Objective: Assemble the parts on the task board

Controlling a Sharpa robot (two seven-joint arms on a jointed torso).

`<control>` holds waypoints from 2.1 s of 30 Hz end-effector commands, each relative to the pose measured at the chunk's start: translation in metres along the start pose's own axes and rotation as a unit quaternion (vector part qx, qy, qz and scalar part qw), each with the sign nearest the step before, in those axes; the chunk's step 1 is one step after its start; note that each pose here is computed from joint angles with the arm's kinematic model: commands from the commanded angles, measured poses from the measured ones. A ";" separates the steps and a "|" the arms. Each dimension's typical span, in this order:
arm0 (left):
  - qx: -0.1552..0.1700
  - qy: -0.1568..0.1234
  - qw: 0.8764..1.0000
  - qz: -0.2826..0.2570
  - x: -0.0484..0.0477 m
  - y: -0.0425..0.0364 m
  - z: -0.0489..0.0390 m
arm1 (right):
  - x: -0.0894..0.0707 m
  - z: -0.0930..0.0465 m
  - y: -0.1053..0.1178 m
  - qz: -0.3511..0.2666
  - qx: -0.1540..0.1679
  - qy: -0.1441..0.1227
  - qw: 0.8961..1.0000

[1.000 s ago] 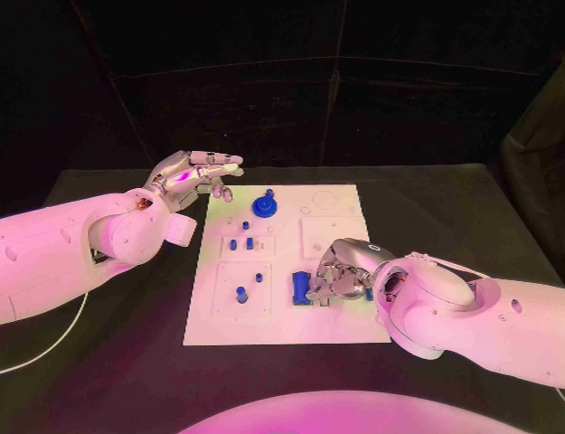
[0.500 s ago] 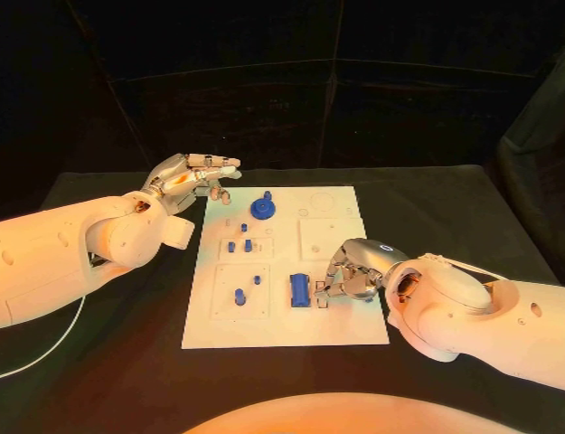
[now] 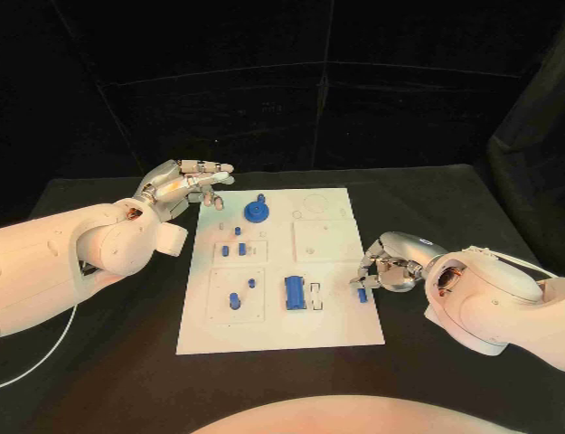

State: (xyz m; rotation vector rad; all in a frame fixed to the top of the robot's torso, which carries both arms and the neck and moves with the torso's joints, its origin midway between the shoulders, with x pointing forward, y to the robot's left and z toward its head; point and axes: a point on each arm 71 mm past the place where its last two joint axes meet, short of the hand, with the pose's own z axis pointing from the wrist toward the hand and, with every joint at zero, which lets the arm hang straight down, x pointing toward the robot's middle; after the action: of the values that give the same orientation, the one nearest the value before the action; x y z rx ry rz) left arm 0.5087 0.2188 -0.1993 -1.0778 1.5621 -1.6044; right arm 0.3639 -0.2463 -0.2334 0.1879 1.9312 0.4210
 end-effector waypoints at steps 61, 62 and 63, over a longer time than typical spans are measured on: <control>-0.001 0.007 1.000 -0.004 -0.0002 -0.0006 -0.0016 | 0.023 0.022 0.019 -0.092 -0.004 0.052 0.994; -0.001 0.007 1.000 -0.004 -0.0002 -0.0006 -0.0016 | 0.023 0.021 0.019 -0.076 -0.001 0.054 0.996; -0.001 0.007 1.000 -0.004 -0.0002 -0.0006 -0.0016 | 0.023 0.019 0.019 -0.054 0.003 0.055 0.997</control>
State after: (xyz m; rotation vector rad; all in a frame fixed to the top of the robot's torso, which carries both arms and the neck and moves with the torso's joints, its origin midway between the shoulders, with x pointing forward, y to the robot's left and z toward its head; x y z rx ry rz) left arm 0.5076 0.2209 -0.2002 -1.0813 1.5702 -1.6026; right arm 0.3756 -0.2151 -0.2469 -0.1155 1.9807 0.3021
